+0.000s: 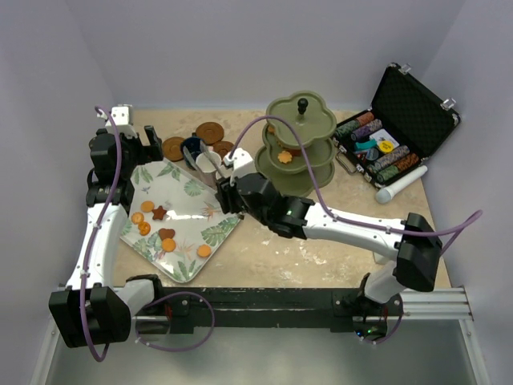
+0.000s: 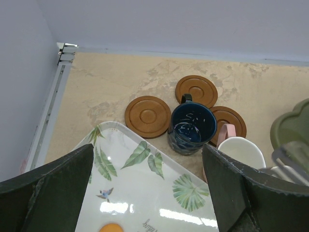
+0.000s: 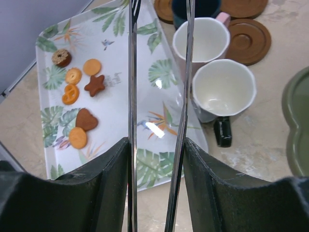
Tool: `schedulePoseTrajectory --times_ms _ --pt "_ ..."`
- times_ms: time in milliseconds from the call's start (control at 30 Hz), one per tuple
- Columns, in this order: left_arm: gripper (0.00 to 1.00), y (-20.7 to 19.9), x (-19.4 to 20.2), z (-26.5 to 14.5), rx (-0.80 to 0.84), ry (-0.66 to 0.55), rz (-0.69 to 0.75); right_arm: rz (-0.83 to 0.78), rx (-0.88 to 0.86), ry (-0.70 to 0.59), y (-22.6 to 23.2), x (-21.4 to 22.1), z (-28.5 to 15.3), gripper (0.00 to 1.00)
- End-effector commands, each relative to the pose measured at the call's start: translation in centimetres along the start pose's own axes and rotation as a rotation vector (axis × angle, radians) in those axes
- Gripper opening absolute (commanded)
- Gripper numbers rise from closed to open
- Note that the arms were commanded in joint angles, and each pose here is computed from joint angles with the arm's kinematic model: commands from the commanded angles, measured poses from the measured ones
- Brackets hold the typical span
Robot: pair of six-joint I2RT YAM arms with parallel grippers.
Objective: Serve the afternoon tea
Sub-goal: Pick up the desert from the tray.
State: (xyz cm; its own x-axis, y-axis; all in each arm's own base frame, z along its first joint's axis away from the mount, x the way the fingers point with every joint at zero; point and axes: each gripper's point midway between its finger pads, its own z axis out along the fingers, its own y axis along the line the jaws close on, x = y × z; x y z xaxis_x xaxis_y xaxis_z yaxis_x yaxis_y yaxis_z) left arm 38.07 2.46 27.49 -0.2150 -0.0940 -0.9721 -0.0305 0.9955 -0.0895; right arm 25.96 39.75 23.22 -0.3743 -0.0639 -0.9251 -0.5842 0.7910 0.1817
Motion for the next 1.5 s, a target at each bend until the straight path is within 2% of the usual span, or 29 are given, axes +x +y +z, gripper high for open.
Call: schedulePoseTrajectory --times_ms 0,300,600,900,1467 --pt "0.99 -0.4 -0.8 -0.1 0.013 -0.038 -0.004 -0.019 -0.03 -0.059 3.3 -1.9 0.0 0.49" --pt "0.99 -0.3 -0.6 0.1 0.008 -0.03 -0.005 -0.088 -0.133 0.024 8.4 2.6 1.9 0.5" --pt "0.98 -0.1 -0.5 0.2 -0.004 -0.031 -0.01 -0.162 -0.216 0.116 10.9 7.4 3.5 0.5" --pt "0.98 -0.2 -0.3 0.3 0.003 -0.023 -0.012 -0.226 -0.256 0.176 12.1 10.2 5.1 0.52" --pt "0.98 -0.3 -0.2 0.3 0.009 -0.02 -0.013 -0.262 -0.233 0.22 11.8 12.2 6.3 0.54"
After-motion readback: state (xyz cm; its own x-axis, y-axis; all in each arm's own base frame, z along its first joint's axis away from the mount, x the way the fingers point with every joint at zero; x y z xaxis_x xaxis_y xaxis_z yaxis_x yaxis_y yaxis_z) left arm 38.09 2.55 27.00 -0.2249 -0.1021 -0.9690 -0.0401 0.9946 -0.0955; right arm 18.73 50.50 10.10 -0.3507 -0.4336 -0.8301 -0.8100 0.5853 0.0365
